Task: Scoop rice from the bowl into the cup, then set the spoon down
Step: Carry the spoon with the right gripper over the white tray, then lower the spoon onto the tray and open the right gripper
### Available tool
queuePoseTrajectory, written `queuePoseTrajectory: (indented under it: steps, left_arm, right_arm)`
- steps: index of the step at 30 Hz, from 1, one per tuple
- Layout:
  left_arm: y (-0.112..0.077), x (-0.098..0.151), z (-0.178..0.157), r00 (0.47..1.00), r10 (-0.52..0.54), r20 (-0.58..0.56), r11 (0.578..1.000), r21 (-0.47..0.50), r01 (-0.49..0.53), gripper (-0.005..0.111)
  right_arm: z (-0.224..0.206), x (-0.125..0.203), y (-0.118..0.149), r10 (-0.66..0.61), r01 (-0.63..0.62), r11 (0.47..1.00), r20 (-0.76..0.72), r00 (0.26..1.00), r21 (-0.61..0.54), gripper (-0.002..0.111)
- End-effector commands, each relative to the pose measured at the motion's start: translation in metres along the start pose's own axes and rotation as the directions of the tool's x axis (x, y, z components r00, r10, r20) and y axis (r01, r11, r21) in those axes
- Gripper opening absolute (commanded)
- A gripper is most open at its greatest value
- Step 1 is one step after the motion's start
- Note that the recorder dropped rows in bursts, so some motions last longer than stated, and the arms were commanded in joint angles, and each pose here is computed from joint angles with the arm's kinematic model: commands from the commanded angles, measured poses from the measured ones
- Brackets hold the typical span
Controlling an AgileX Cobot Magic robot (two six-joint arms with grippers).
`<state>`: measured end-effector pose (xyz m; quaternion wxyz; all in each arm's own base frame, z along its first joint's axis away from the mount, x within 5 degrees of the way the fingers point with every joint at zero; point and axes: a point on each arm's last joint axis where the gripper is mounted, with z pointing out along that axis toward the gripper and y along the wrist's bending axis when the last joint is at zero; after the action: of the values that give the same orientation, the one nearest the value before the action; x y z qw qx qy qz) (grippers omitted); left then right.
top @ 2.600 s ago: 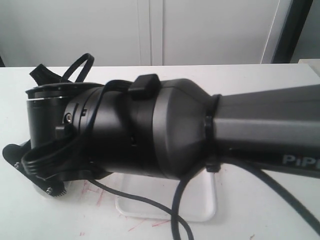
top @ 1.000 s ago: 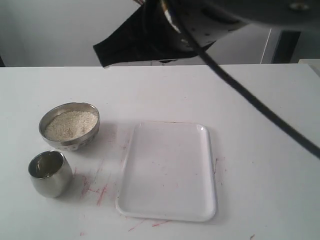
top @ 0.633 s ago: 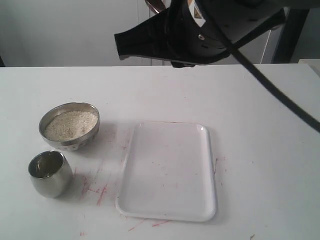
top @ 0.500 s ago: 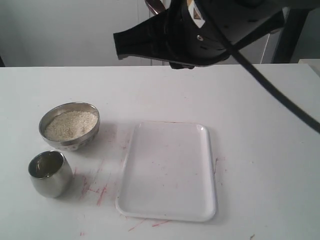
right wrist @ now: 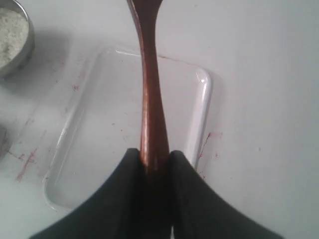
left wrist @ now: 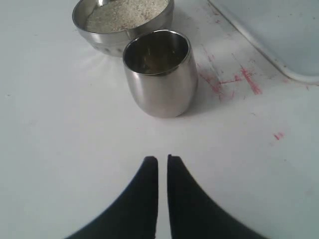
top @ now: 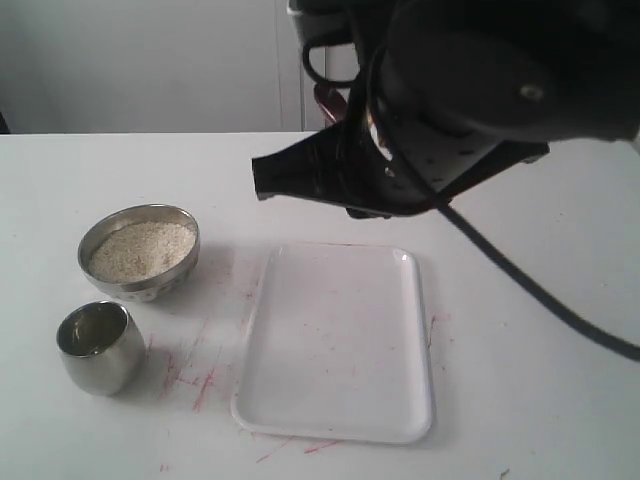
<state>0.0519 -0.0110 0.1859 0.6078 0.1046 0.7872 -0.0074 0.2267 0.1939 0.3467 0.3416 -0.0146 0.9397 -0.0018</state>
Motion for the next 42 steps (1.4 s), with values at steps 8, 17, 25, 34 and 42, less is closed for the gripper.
queuePoseTrajectory:
  steps: [8, 17, 25, 34, 42]
  left_arm:
    - [-0.001, 0.002, 0.000, 1.000, -0.005, -0.003, 1.000, 0.011, 0.005, 0.014]
    - [-0.001, 0.002, 0.000, 1.000, -0.005, -0.003, 1.000, 0.011, 0.005, 0.014]
    - [-0.001, 0.002, 0.000, 1.000, -0.005, -0.003, 1.000, 0.011, 0.005, 0.014]
    - [-0.001, 0.002, 0.000, 1.000, -0.005, -0.003, 1.000, 0.011, 0.005, 0.014]
    - [-0.001, 0.002, 0.000, 1.000, -0.005, -0.003, 1.000, 0.011, 0.005, 0.014]
  right_arm:
    - [0.061, 0.023, 0.015, -0.083, 0.088, 0.996, -0.205, 0.975, 0.016, 0.000]
    - [0.095, 0.032, 0.018, -0.109, 0.117, 0.993, -0.318, 0.942, 0.007, 0.000]
    - [0.114, 0.038, 0.018, -0.175, 0.193, 0.981, -0.368, 0.913, 0.011, 0.000]
    - [0.135, 0.048, 0.020, -0.217, 0.253, 0.967, -0.431, 0.876, 0.029, 0.000]
    - [0.147, 0.050, 0.016, -0.225, 0.268, 0.963, -0.456, 0.861, 0.030, 0.000]
